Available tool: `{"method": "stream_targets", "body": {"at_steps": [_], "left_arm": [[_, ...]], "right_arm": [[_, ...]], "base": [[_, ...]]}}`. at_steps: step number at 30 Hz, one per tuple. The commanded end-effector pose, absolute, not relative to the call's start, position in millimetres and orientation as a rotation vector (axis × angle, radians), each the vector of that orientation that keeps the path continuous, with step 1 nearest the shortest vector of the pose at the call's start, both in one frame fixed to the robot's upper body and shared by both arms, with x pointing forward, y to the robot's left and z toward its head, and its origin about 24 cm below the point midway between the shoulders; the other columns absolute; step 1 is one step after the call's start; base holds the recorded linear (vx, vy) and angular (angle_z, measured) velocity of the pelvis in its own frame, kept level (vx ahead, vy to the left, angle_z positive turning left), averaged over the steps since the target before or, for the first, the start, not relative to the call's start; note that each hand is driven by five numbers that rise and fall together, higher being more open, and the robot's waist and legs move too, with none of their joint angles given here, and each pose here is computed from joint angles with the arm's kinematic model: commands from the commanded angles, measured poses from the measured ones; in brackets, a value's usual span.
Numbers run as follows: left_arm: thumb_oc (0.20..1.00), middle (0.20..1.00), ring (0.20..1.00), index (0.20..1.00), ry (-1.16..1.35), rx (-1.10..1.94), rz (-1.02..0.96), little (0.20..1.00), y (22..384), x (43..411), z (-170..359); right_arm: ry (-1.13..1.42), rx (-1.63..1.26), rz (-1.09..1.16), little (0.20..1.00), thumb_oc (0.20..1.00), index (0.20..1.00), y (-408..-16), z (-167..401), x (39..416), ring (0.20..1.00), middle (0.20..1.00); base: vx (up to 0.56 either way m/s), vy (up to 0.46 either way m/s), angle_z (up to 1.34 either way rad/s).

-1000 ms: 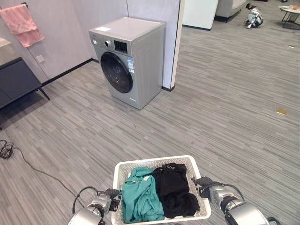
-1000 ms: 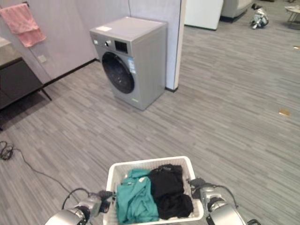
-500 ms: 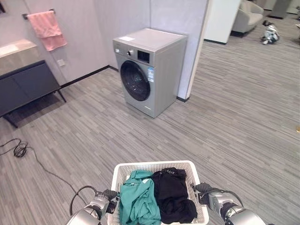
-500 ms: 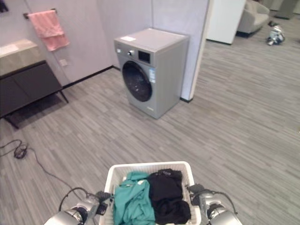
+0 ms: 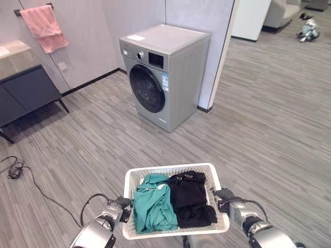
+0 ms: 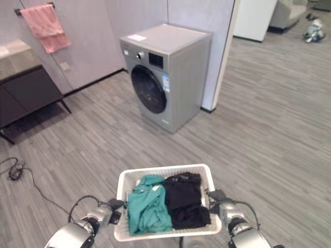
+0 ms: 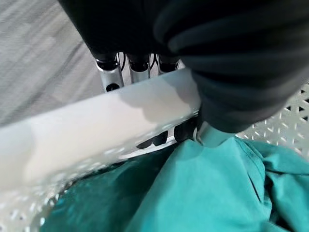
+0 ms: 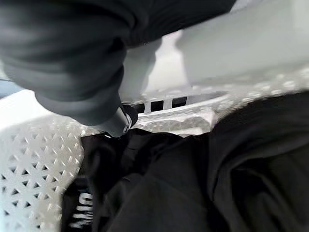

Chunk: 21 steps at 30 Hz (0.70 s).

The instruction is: Grab the laundry basket,head to the washer,open it,put in the laundry and shut it.

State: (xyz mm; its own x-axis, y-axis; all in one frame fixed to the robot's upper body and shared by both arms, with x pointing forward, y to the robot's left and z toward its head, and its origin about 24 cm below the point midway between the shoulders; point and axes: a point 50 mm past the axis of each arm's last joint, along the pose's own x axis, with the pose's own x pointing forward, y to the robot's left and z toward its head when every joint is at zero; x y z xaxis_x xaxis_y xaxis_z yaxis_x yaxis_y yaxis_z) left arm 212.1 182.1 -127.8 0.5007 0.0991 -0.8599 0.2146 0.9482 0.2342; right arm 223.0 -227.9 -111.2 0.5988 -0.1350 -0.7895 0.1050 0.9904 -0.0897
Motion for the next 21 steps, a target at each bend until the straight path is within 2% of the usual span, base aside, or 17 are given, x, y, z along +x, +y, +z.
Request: {"method": "stream_targets", "body": {"at_steps": [1,8,11,14,21], "left_arm": [[0.2,0.2,0.2,0.2,1.009,0.172,-0.154,0.2,154,219,-126],[0.2,0.2,0.2,0.2,1.002,0.176,-0.13,0.2,156,224,-123],[0.2,0.2,0.2,0.2,1.002,0.179,-0.119,0.2,159,224,-123],[0.2,0.2,0.2,0.2,0.998,0.174,-0.069,0.2,171,223,-123],[0.2,0.2,0.2,0.2,1.04,0.151,-0.025,0.2,185,206,-130]], "right_arm": [[1.063,-0.023,-0.135,0.2,0.2,0.2,-230,-132,186,0.2,0.2],[1.016,-0.074,-0.107,0.2,0.2,0.2,-227,-125,200,0.2,0.2],[0.983,-0.087,-0.073,0.2,0.2,0.2,-220,-122,208,0.2,0.2],[0.846,-0.117,0.047,0.2,0.2,0.2,-193,-107,233,0.2,0.2],[0.809,-0.128,0.141,0.2,0.2,0.2,-174,-103,235,0.2,0.2]], "base": [[0.3,-0.235,0.23],[0.24,-0.186,0.08],[0.26,-0.006,-0.05],[0.44,0.001,-0.26],[0.4,0.111,-0.46]]}}
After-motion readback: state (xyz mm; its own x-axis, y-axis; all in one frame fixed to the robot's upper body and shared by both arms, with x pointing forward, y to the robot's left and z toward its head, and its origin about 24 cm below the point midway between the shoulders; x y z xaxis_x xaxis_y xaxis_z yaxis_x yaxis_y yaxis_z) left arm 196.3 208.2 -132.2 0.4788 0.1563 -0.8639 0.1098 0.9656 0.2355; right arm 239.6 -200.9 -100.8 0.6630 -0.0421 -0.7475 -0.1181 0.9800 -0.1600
